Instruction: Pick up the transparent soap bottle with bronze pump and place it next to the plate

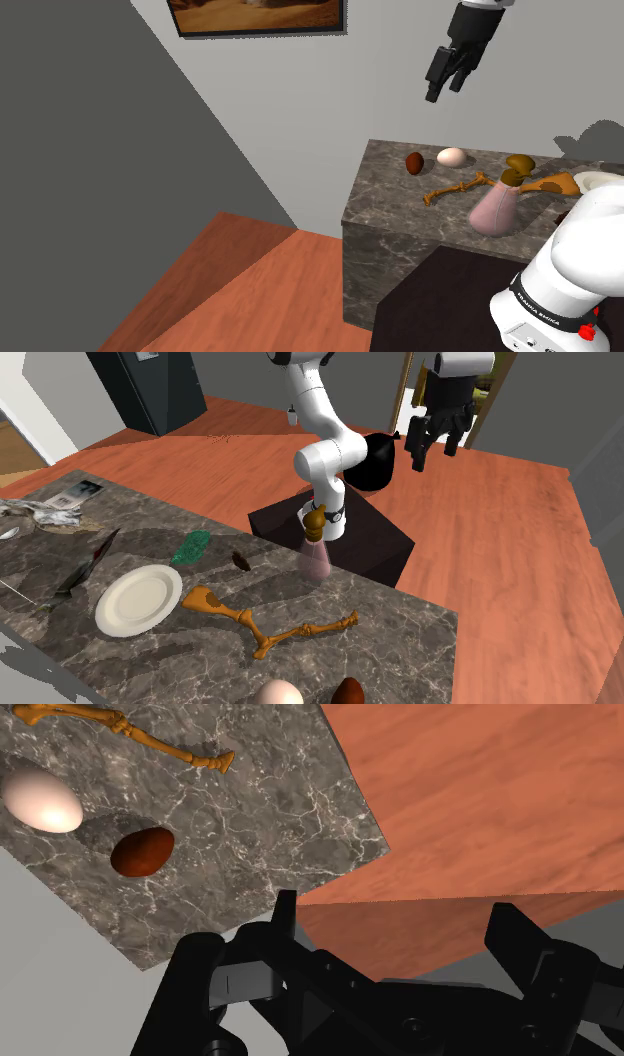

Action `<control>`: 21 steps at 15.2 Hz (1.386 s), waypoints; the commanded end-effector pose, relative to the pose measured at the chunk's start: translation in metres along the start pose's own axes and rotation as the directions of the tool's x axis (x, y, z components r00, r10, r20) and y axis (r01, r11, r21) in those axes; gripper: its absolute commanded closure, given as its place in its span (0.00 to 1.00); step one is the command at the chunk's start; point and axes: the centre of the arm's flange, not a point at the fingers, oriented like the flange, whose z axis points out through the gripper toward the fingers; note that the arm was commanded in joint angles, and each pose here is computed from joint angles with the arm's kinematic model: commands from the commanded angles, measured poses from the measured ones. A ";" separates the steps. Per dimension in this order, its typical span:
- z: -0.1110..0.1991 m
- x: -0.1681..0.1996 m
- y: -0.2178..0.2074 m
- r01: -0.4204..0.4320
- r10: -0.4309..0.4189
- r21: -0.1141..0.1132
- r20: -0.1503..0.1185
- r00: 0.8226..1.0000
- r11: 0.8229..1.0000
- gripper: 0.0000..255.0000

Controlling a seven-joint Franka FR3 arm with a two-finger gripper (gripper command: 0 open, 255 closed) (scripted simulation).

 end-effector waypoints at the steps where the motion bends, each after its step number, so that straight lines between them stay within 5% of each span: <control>1: 0.000 0.000 0.000 0.000 0.000 0.000 0.000 1.000 1.000 0.00; 21: 0.110 -0.149 0.188 -0.192 0.190 0.033 0.064 0.980 0.981 0.00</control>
